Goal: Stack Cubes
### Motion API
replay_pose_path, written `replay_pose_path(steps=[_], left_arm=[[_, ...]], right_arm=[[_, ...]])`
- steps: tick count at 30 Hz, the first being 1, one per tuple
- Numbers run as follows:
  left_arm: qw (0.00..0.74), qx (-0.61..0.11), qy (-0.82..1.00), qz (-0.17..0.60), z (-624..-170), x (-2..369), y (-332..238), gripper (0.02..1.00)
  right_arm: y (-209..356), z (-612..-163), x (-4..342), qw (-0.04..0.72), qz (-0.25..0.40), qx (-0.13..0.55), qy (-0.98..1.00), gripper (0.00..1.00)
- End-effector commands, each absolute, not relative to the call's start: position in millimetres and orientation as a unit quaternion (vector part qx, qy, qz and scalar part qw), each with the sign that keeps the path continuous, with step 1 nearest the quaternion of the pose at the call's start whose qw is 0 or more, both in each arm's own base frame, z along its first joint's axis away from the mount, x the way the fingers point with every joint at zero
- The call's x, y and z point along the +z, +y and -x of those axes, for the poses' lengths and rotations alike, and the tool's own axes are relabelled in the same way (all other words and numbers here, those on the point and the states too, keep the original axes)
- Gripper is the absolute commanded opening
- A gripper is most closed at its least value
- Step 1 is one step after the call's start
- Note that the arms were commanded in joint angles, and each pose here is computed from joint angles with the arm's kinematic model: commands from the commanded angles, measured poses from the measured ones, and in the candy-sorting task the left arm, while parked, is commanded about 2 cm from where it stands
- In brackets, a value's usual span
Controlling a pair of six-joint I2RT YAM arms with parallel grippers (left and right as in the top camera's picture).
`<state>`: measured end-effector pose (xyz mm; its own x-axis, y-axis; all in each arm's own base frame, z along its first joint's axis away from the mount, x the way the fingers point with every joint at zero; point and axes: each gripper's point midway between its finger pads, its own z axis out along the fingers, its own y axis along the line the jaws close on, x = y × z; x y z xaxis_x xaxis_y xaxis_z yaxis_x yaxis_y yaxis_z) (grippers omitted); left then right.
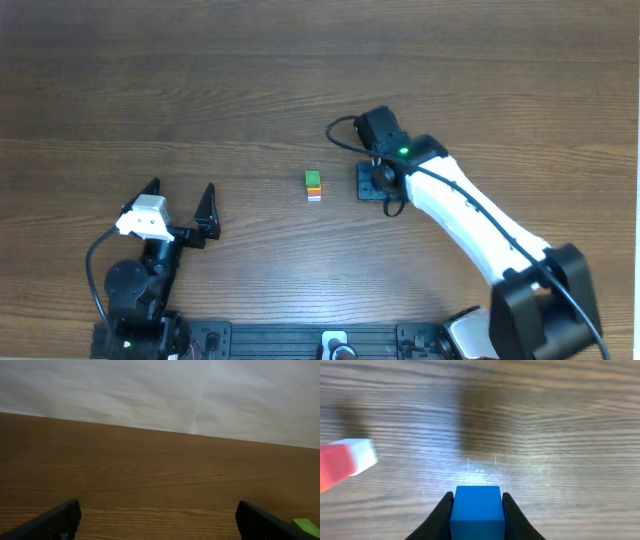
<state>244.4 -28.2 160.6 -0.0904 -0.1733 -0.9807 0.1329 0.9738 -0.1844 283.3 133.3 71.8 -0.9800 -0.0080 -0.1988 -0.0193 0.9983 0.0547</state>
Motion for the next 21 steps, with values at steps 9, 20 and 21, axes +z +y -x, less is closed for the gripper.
replay_pose_path(steps=[9, 20, 21], left_arm=[[0.676, -0.109, 0.729, 0.008, -244, 159, -29, 0.998], [0.676, -0.109, 0.729, 0.008, -244, 159, -29, 1.0], [0.676, -0.109, 0.729, 0.008, -244, 159, -29, 1.0]], right_arm=[[188, -285, 197, 0.209, 0.038, 0.049, 0.976, 0.121], [248, -267, 211, 0.175, 0.047, 0.046, 0.982, 0.121], [249, -268, 210, 0.167, 0.041, 0.038, 0.984, 0.119]])
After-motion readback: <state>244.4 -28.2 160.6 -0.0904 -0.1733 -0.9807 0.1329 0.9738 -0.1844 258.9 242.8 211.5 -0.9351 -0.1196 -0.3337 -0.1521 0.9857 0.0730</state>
